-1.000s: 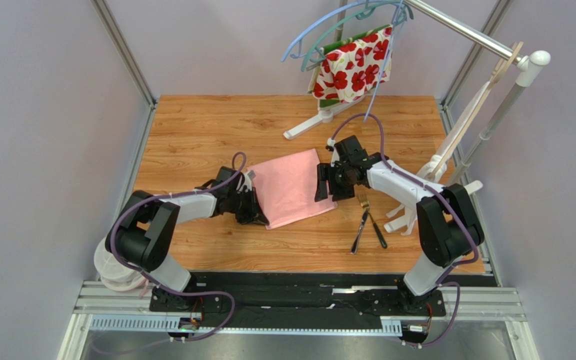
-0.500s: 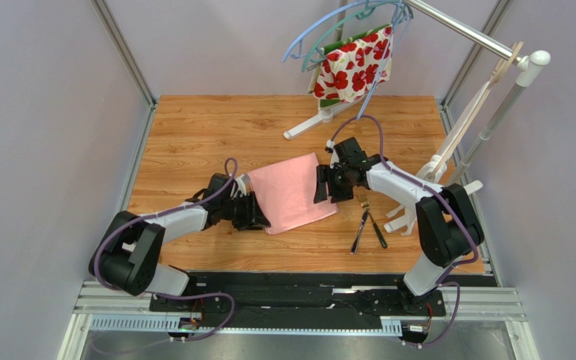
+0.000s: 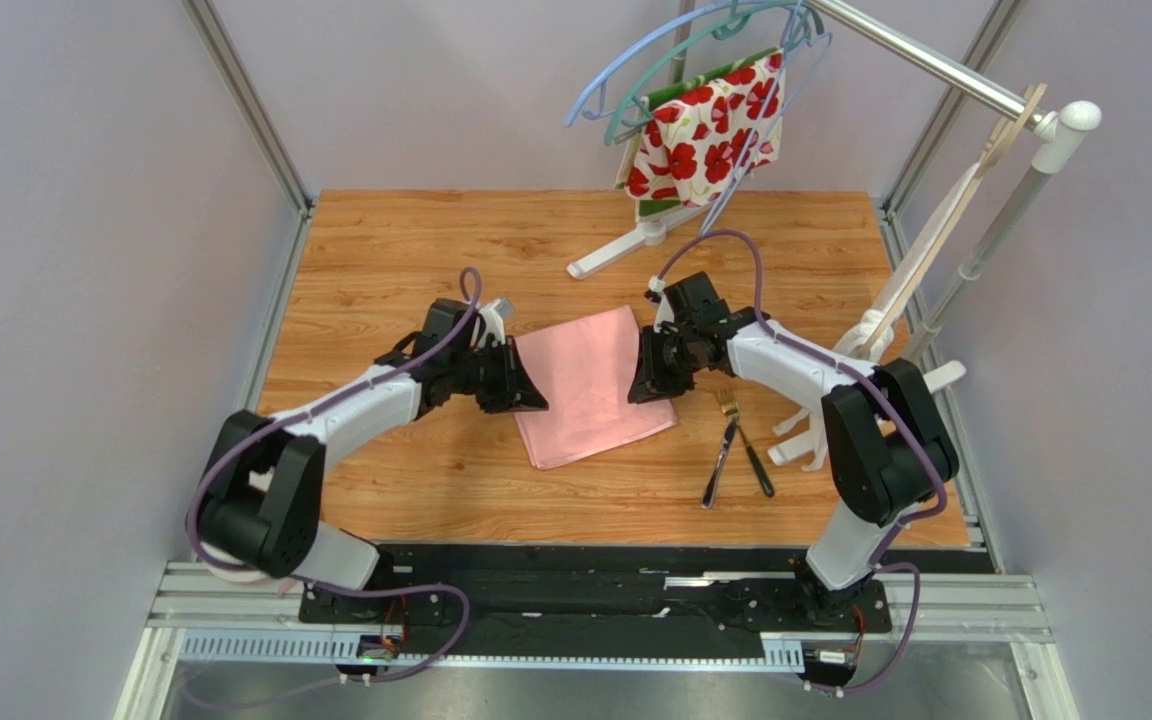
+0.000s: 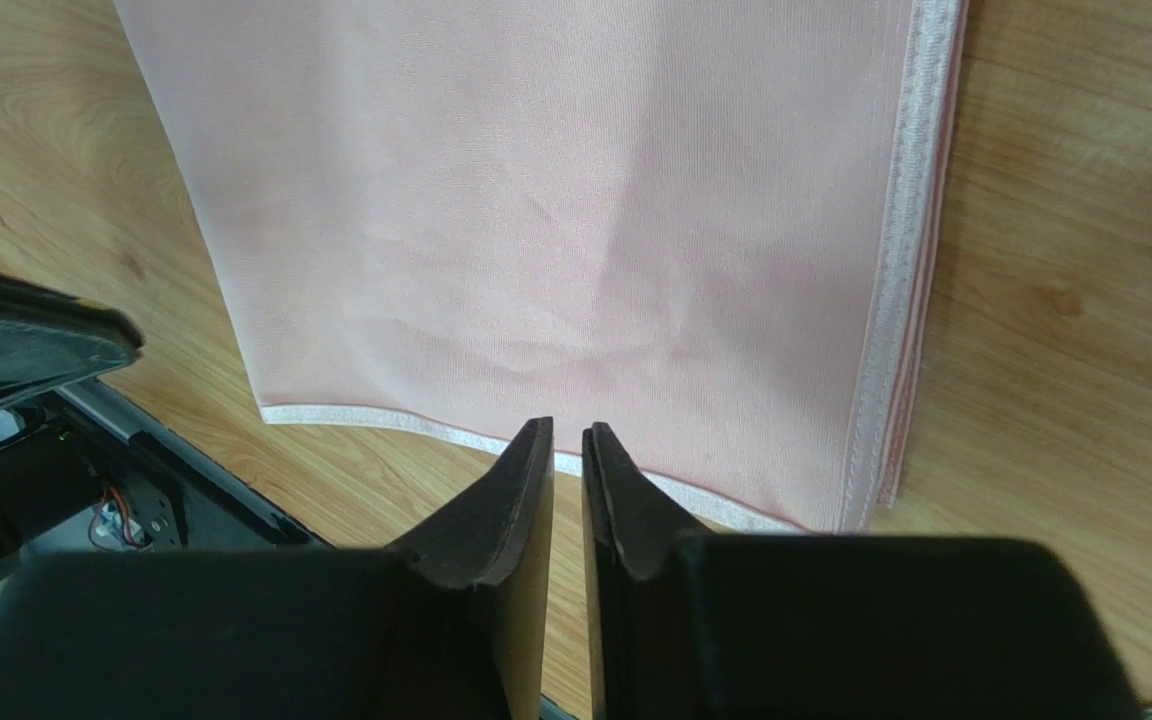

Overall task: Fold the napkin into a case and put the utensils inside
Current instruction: Smooth out the square-folded napkin at the center of the board.

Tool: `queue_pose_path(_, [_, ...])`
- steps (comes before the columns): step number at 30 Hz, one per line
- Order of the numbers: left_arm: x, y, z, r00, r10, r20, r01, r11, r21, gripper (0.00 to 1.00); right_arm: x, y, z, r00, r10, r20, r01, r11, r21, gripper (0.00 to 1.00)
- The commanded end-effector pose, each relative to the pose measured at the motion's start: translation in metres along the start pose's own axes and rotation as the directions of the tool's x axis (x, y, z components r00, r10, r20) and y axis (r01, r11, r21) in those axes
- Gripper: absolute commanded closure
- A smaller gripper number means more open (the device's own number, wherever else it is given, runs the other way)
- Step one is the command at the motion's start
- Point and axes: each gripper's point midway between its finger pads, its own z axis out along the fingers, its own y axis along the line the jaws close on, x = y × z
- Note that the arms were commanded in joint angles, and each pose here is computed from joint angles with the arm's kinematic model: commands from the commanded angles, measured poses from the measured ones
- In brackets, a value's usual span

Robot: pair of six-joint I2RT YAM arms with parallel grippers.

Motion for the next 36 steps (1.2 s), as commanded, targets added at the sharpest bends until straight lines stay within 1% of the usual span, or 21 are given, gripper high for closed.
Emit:
queue_pose_path(1, [-0.011,-0.003,0.021,1.0,0.004,-0.024,-0.003,0.999,0.049,1.0,-0.024,0.014,0.004,0.998,0.004,0.055,-0.001,0.998,-0.061,0.89])
queue_pose_path(4, [-0.006,0.026,0.022,0.999,-0.011,-0.043,0.009,0.999,-0.042,1.0,-0.022,0.004,0.006,0.999,0.019,0.047,-0.017,0.999,-0.048,0.94])
queue_pose_path(5, [0.002,0.039,0.02,0.999,-0.017,-0.046,0.013,0.997,-0.079,1.0,-0.022,0.001,0.006,0.998,0.022,0.052,-0.019,0.999,-0.047,0.95])
queue_pose_path(7, [0.003,0.066,0.015,0.999,-0.04,-0.02,0.036,0.984,-0.172,1.0,-0.015,-0.009,0.009,0.998,0.037,0.042,-0.035,0.999,-0.034,0.96])
queue_pose_path(10, [0.013,0.096,0.013,0.995,-0.092,-0.045,0.077,0.964,-0.256,1.0,-0.006,-0.021,0.021,0.998,0.051,0.029,-0.05,0.998,-0.024,0.97])
queue_pose_path(11, [0.015,0.097,0.014,0.994,-0.097,-0.053,0.081,0.965,-0.249,1.0,-0.004,-0.026,0.024,0.998,0.053,0.03,-0.053,0.999,-0.006,0.97])
queue_pose_path(14, [0.008,0.089,0.016,0.995,-0.096,-0.022,0.089,0.974,-0.207,1.0,-0.002,-0.029,0.031,0.999,0.045,0.018,-0.045,0.999,-0.006,0.98])
queue_pose_path(15, [-0.003,0.076,0.013,0.997,-0.068,0.026,0.072,0.984,-0.162,1.0,-0.005,-0.027,0.029,0.999,0.038,0.028,-0.038,0.999,-0.01,0.98])
queue_pose_path(17, [-0.012,0.068,0.006,0.996,-0.048,0.07,0.058,0.987,-0.152,0.99,-0.013,-0.02,0.021,0.998,0.016,0.06,-0.015,1.0,-0.016,0.98])
queue_pose_path(18, [-0.019,0.061,-0.001,0.995,-0.023,0.1,0.038,0.989,-0.144,0.97,-0.015,-0.017,0.019,0.998,0.007,0.066,-0.006,1.0,-0.018,0.98])
queue_pose_path(21, [-0.04,0.054,-0.016,0.985,0.018,0.17,0.011,0.985,-0.17,0.79,-0.027,-0.006,0.009,0.996,-0.008,0.091,0.011,0.999,-0.032,0.96])
queue_pose_path(22, [-0.048,0.057,-0.021,0.981,0.008,0.195,0.027,0.985,-0.172,0.68,-0.032,-0.004,0.007,0.995,-0.011,0.103,0.014,0.999,-0.036,0.94])
queue_pose_path(25, [-0.071,0.06,-0.022,0.972,-0.042,0.231,0.073,0.989,-0.128,0.62,-0.051,0.005,0.006,0.991,-0.014,0.131,0.021,0.998,-0.052,0.86])
queue_pose_path(26, [-0.078,0.055,-0.021,0.972,-0.049,0.231,0.074,0.992,-0.1,0.61,-0.066,0.018,0.002,0.988,-0.025,0.155,0.038,0.996,-0.082,0.85])
queue_pose_path(28, [-0.085,0.062,-0.012,0.973,-0.081,0.218,0.102,0.991,-0.087,0.47,-0.073,0.021,0.004,0.988,-0.018,0.15,0.033,0.995,-0.092,0.82])
queue_pose_path(30, [-0.096,0.067,-0.005,0.972,-0.079,0.219,0.102,0.99,-0.099,0.5,-0.091,0.032,-0.001,0.982,-0.026,0.185,0.046,0.993,-0.106,0.77])
queue_pose_path(31, [-0.1,0.069,-0.003,0.971,-0.077,0.228,0.103,0.989,-0.105,0.57,-0.095,0.032,0.003,0.982,-0.024,0.185,0.045,0.993,-0.105,0.76])
queue_pose_path(32, [-0.108,0.071,-0.003,0.965,-0.071,0.252,0.104,0.987,-0.119,0.59,-0.098,0.032,0.004,0.982,-0.024,0.185,0.044,0.994,-0.104,0.76])
queue_pose_path(33, [-0.113,0.074,0.0,0.961,-0.07,0.267,0.105,0.987,-0.121,0.61,-0.106,0.036,0.002,0.98,-0.026,0.198,0.049,0.993,-0.11,0.76])
queue_pose_path(34, [-0.12,0.073,-0.001,0.957,-0.063,0.282,0.1,0.988,-0.119,0.61,-0.103,0.034,0.007,0.984,-0.022,0.179,0.041,0.993,-0.107,0.76])
queue_pose_path(36, [-0.123,0.08,0.005,0.96,-0.077,0.271,0.117,0.984,-0.135,0.61,-0.104,0.034,0.008,0.984,-0.022,0.177,0.043,0.993,-0.113,0.75])
